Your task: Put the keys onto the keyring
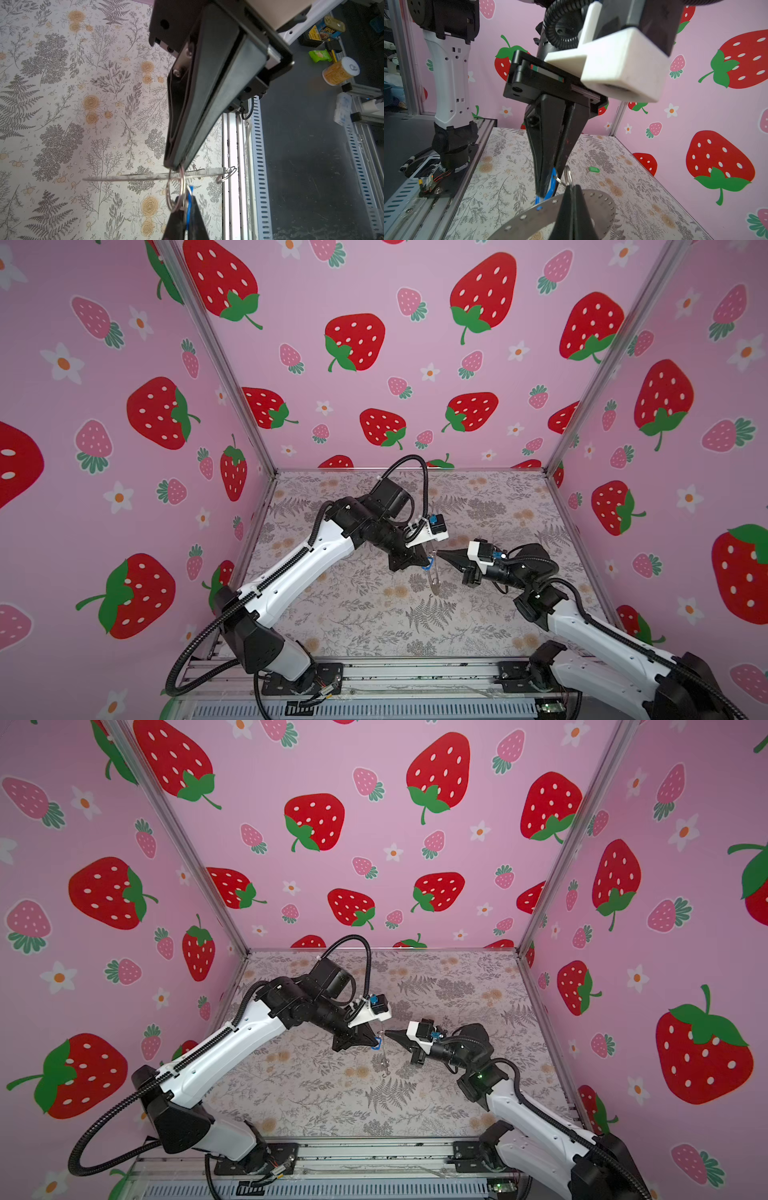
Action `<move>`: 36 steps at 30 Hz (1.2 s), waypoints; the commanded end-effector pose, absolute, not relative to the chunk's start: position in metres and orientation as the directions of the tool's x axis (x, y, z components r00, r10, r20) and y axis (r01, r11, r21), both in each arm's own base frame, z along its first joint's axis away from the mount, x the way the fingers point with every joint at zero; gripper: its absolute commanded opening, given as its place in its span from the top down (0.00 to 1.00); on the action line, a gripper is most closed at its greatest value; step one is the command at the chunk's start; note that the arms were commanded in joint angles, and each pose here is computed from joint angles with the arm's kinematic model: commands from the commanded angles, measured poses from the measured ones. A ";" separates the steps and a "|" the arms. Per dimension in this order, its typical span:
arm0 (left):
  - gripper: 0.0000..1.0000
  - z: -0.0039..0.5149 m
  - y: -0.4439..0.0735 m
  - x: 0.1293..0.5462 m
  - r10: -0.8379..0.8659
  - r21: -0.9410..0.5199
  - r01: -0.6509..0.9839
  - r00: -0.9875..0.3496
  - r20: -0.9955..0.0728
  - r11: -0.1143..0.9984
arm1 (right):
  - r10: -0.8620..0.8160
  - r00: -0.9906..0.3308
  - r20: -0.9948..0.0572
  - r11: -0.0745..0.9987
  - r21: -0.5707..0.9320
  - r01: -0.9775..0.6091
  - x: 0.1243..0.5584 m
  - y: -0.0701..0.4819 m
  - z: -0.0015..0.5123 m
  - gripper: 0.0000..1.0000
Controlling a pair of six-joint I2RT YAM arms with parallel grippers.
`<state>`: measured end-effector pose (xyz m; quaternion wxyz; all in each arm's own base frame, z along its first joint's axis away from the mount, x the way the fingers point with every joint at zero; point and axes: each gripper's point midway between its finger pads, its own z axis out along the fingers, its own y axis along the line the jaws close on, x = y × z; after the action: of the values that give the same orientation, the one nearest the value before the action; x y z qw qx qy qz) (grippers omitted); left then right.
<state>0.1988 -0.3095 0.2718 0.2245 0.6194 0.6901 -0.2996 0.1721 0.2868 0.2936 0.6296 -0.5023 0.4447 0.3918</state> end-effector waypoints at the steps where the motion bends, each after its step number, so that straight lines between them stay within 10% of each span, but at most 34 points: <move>1: 1.00 0.281 -0.302 0.194 0.739 -0.107 0.994 -0.093 -0.668 0.029 | 0.051 0.345 -0.937 0.196 -0.329 -0.924 0.171 0.284 0.305 1.00; 36: 1.00 0.274 -0.281 0.212 0.863 0.032 0.999 -0.019 -0.505 0.041 | -0.023 0.240 -0.970 0.171 -0.241 -0.955 0.182 0.289 0.266 1.00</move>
<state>0.2162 -0.2885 0.2658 0.2047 0.6671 0.6944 -0.1757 0.1777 0.2917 0.2703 0.5942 -0.5221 0.4711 0.3904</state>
